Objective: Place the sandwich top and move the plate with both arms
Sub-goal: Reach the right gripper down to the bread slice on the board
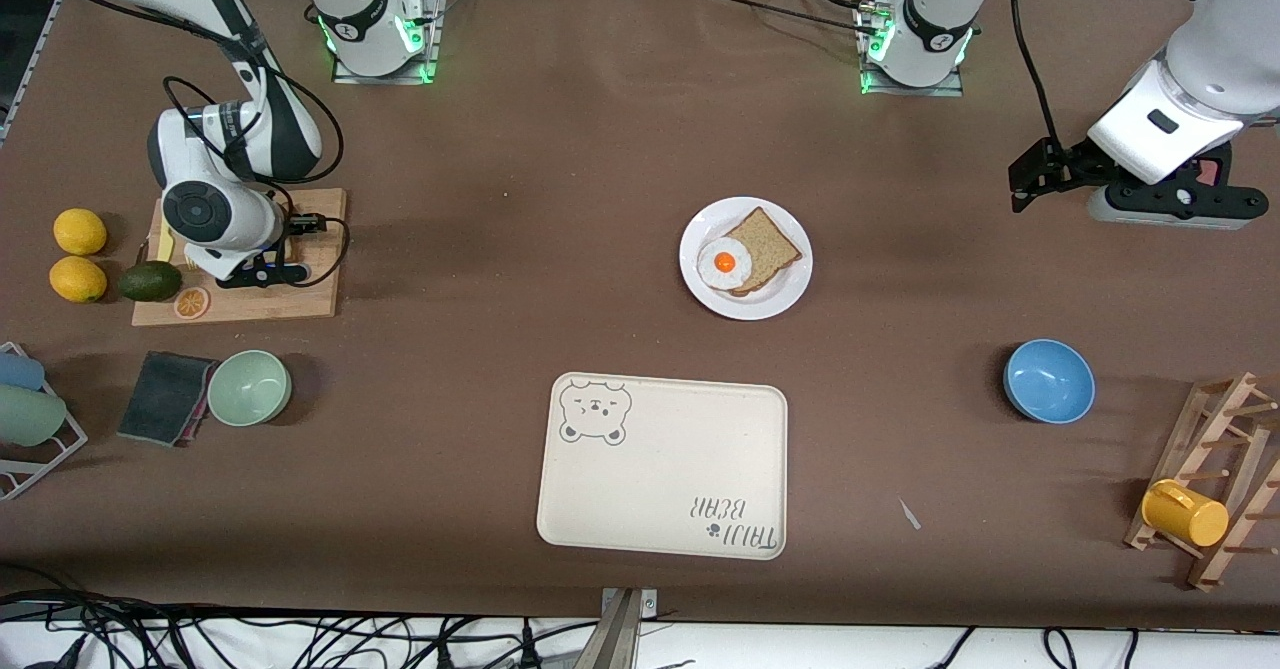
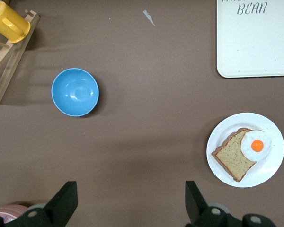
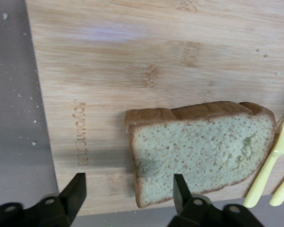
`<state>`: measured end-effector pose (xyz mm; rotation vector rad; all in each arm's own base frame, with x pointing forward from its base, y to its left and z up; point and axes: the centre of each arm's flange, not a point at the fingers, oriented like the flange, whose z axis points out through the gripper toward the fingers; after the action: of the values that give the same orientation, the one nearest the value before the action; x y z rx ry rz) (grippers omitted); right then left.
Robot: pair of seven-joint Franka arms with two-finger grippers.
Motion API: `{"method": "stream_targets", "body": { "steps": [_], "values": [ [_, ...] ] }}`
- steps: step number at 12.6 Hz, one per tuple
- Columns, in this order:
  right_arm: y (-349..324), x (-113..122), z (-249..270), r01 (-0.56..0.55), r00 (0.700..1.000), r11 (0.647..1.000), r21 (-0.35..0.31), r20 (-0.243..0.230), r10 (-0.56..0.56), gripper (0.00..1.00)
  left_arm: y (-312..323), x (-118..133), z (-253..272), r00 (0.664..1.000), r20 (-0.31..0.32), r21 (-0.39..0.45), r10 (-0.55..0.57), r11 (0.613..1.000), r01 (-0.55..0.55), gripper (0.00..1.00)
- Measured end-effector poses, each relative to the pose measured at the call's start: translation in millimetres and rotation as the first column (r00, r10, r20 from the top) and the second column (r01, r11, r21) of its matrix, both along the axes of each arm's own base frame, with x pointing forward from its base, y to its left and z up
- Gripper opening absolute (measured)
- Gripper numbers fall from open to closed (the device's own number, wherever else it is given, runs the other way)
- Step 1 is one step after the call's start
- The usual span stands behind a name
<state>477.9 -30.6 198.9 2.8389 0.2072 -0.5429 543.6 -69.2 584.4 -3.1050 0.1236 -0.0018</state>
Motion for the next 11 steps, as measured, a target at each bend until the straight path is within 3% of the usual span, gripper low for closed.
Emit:
{"method": "stream_targets", "body": {
  "steps": [1,2,4,5,6,7,8,10,11],
  "values": [
    [-1.7,0.7,-2.1,0.003,1.0,1.0,-0.001,0.001,-0.003,0.66,0.0,0.0,0.0,1.0,0.0,0.0,0.0,1.0,0.0,1.0],
    [-3.4,1.5,-3.3,0.005,1.0,1.0,-0.001,0.004,-0.005,0.65,0.1,0.0,0.0,1.0,0.0,0.0,0.0,1.0,0.0,1.0],
    [-8.5,2.5,-7.0,0.014,1.0,1.0,0.0,0.008,-0.014,0.45,0.1,0.0,0.0,1.0,0.0,0.0,0.0,1.0,0.0,1.0],
    [-11.0,2.5,-9.4,0.018,1.0,1.0,0.001,0.006,-0.018,0.44,0.1,0.0,0.0,1.0,0.0,0.0,0.0,1.0,0.0,1.0],
    [-13.4,3.4,-10.8,0.02,1.0,1.0,-0.001,0.006,-0.02,0.3,0.1,0.0,0.0,1.0,0.0,0.0,0.0,1.0,0.0,1.0],
    [-14.9,4.0,-11.1,0.022,1.0,1.0,-0.002,0.006,-0.022,0.22,0.1,0.0,0.0,1.0,0.0,0.0,0.0,1.0,0.0,1.0],
    [-14.4,4.0,-11.1,0.021,1.0,1.0,-0.001,0.006,-0.021,0.21,0.2,0.0,0.0,1.0,0.0,0.0,0.0,1.0,0.0,1.0],
    [-14.5,4.8,-10.5,0.022,1.0,1.0,-0.002,0.007,-0.022,0.05,0.1,0.0,0.0,1.0,0.0,0.0,0.0,1.0,0.0,1.0],
    [-14.5,5.3,-10.1,0.022,1.0,1.0,-0.002,0.008,-0.022,0.05,0.1,0.0,0.0,1.0,0.0,0.0,0.0,1.0,0.0,1.0]
  ]
}}
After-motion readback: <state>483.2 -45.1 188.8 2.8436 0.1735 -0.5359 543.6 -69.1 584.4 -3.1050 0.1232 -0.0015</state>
